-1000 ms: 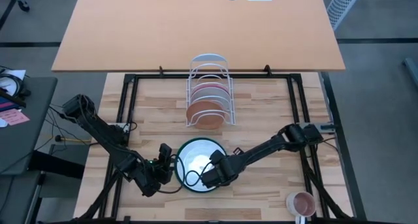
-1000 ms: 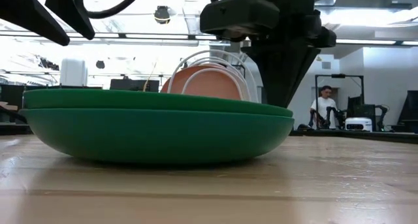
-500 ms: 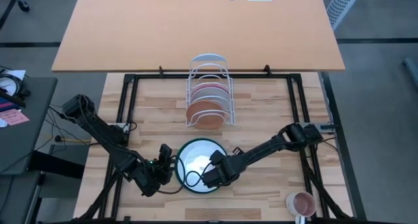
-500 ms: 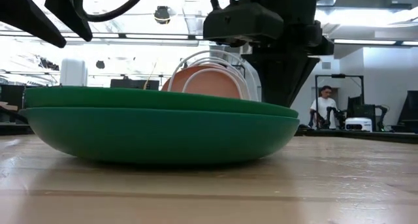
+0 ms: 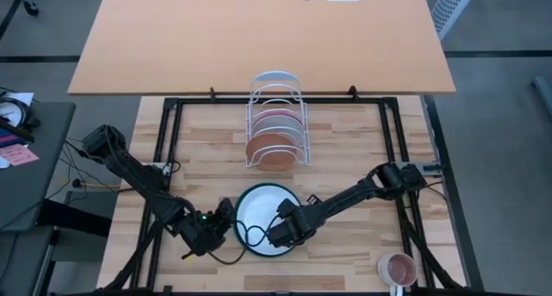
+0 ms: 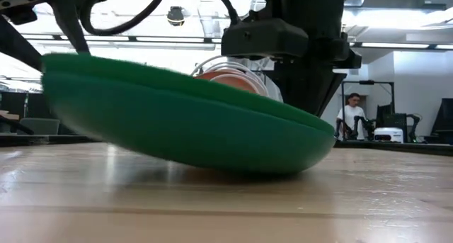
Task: Sort dishes
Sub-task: Put the white plate on the dish rack
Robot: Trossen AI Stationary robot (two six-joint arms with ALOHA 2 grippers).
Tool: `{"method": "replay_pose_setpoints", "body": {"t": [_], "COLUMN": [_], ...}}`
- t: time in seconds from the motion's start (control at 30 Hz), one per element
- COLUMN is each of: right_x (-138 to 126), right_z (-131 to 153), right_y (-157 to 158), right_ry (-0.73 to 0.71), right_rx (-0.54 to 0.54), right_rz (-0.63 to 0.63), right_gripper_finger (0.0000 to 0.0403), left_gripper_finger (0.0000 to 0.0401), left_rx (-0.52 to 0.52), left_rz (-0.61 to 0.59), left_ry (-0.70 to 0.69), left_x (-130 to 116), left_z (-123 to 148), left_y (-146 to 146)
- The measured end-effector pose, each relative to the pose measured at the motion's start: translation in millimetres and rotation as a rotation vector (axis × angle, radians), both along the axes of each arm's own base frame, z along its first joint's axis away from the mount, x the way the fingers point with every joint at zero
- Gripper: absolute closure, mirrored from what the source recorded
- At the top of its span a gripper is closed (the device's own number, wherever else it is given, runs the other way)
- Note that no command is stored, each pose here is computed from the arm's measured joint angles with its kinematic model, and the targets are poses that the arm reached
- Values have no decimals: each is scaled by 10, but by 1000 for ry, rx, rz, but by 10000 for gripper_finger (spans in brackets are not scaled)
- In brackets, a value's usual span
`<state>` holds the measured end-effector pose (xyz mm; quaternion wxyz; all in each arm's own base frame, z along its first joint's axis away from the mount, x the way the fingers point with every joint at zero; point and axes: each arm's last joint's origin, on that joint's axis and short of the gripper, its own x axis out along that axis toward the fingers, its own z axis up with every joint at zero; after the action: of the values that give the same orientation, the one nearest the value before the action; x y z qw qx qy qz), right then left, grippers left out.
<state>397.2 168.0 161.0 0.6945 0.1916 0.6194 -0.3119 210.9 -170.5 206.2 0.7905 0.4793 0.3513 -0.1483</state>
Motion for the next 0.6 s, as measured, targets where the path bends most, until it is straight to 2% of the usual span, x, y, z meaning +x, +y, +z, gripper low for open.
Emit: {"method": "replay_pose_setpoints", "body": {"t": [0.4, 0.6], "right_x": [8, 7], "right_z": [-7, -10], "right_y": [-10, -9], "right_ry": [2, 4], "right_rx": [7, 7], "right_rz": [4, 6], "right_gripper_finger": [399, 399], "left_gripper_finger": [258, 258], "left_rx": [74, 75], "left_rz": [-69, -56], "left_ry": [-19, -25], "left_x": [72, 112], "left_z": [34, 214], "left_y": [34, 1]}}
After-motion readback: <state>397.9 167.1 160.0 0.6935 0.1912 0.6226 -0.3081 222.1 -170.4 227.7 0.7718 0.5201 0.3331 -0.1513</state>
